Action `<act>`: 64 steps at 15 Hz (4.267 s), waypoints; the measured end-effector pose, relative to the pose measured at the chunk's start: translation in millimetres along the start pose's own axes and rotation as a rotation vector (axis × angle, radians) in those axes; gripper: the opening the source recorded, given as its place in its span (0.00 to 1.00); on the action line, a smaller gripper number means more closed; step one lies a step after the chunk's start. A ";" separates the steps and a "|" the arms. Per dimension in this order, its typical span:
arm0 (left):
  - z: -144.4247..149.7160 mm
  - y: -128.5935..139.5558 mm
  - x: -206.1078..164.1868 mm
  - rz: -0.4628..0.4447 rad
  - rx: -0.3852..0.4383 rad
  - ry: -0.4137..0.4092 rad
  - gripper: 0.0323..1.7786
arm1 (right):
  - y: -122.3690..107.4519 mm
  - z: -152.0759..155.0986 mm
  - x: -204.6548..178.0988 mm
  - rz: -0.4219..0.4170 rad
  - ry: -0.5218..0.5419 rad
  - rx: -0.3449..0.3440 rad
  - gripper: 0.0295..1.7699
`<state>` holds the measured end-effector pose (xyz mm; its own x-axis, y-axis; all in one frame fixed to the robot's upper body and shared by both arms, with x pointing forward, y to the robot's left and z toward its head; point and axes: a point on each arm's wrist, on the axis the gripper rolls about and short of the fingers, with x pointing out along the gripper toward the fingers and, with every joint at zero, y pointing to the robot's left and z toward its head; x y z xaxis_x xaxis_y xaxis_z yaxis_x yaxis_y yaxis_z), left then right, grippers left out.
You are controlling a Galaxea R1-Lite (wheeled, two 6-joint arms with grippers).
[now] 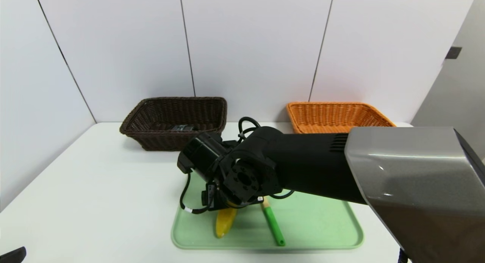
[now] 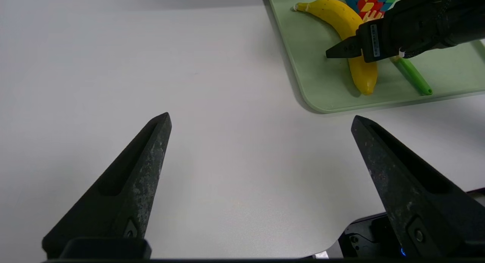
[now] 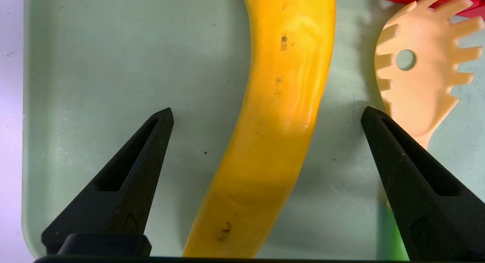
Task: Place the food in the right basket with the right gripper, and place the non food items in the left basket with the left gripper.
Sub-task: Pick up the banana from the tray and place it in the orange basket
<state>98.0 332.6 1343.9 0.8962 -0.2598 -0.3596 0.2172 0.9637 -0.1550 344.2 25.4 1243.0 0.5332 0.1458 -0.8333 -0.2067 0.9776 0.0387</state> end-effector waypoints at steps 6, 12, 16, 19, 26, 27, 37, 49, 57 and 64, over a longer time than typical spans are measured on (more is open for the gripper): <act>-0.2 0.0 0.2 0.000 -0.001 0.001 0.95 | 0.6 -0.9 1.2 -0.002 0.003 -0.015 0.96; -0.4 0.0 1.9 0.001 -0.003 0.008 0.95 | 0.7 -0.9 1.8 0.000 0.003 -0.025 0.48; -0.9 0.1 2.2 0.002 -0.002 0.011 0.95 | -0.7 0.8 -4.1 0.007 -0.002 -0.052 0.27; -1.1 0.2 1.6 0.004 -0.002 0.008 0.95 | -0.7 2.5 -11.3 0.018 -0.016 -0.065 0.27; -1.5 0.3 1.3 0.005 -0.003 0.009 0.95 | -8.9 17.4 -50.4 0.141 -0.058 -0.061 0.27; -1.5 0.2 1.5 0.003 -0.002 0.010 0.95 | -10.9 19.6 -60.1 0.169 -0.064 -0.065 0.27; 15.1 -5.2 22.2 -0.054 0.002 0.013 0.95 | -87.4 70.1 -162.7 0.294 -0.341 0.062 0.27; 25.3 -8.4 42.9 -0.058 0.003 0.037 0.95 | -237.5 127.0 -156.8 0.273 -0.424 0.736 0.27; 25.1 -8.4 45.0 -0.055 0.002 0.046 0.95 | -274.4 135.6 -121.7 0.160 -0.415 1.012 0.27; 25.8 -8.5 44.3 -0.056 0.002 0.041 0.95 | -291.2 136.1 -90.4 0.097 -0.350 1.098 0.27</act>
<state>145.8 314.4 1353.0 0.8661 -0.3153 -0.3878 0.2672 0.9478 -0.1740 467.8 -251.9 1382.0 0.7875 0.0942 -0.6091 0.4734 0.5404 0.6956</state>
